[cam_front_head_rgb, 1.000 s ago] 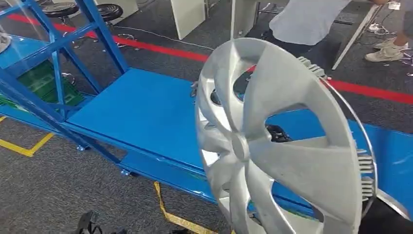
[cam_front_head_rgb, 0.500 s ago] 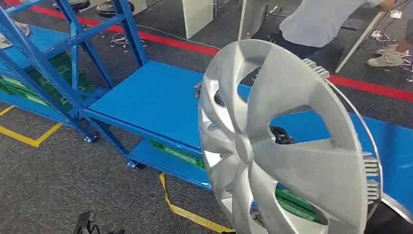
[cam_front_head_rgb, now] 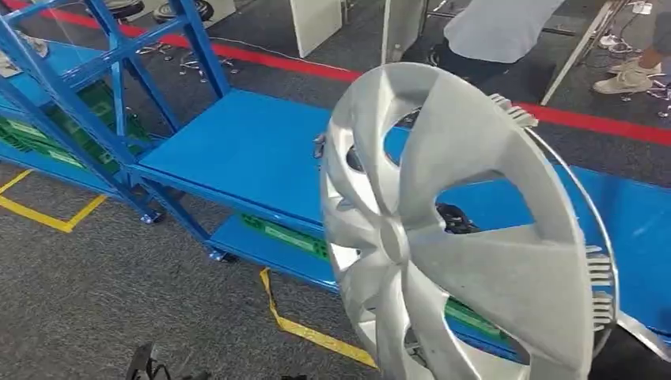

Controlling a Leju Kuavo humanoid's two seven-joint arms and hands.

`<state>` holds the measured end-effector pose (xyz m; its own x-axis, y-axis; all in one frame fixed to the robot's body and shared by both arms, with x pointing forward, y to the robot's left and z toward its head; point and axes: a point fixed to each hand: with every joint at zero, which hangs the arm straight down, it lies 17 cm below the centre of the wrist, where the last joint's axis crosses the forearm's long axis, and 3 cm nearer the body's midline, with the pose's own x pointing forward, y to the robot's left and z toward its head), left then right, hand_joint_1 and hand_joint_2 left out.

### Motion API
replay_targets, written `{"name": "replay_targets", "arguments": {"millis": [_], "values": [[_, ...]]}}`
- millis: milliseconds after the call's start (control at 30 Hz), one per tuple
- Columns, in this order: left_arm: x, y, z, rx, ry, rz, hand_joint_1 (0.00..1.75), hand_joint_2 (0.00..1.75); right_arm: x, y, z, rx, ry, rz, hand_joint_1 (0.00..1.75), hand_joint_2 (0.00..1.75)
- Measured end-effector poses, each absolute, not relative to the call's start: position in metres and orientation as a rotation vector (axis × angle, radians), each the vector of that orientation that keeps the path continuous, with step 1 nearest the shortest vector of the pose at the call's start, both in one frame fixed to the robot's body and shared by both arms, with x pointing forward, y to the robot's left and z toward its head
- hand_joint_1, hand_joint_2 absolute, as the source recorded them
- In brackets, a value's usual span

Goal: Take the parts from the cabinet and place them on the table.

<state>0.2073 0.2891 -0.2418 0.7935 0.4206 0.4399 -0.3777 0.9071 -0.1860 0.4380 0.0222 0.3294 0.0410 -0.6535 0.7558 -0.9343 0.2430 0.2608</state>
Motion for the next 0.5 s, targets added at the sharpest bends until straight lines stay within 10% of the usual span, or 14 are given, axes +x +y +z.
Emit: {"name": "replay_targets", "arguments": {"millis": [500], "values": [[0.2090, 0.2900, -0.2416, -0.085, -0.493, 0.425, 0.00, 1.75, 0.4404, 0.0209, 0.3253, 1.473, -1.686, 0.420, 1.75, 1.75]]}}
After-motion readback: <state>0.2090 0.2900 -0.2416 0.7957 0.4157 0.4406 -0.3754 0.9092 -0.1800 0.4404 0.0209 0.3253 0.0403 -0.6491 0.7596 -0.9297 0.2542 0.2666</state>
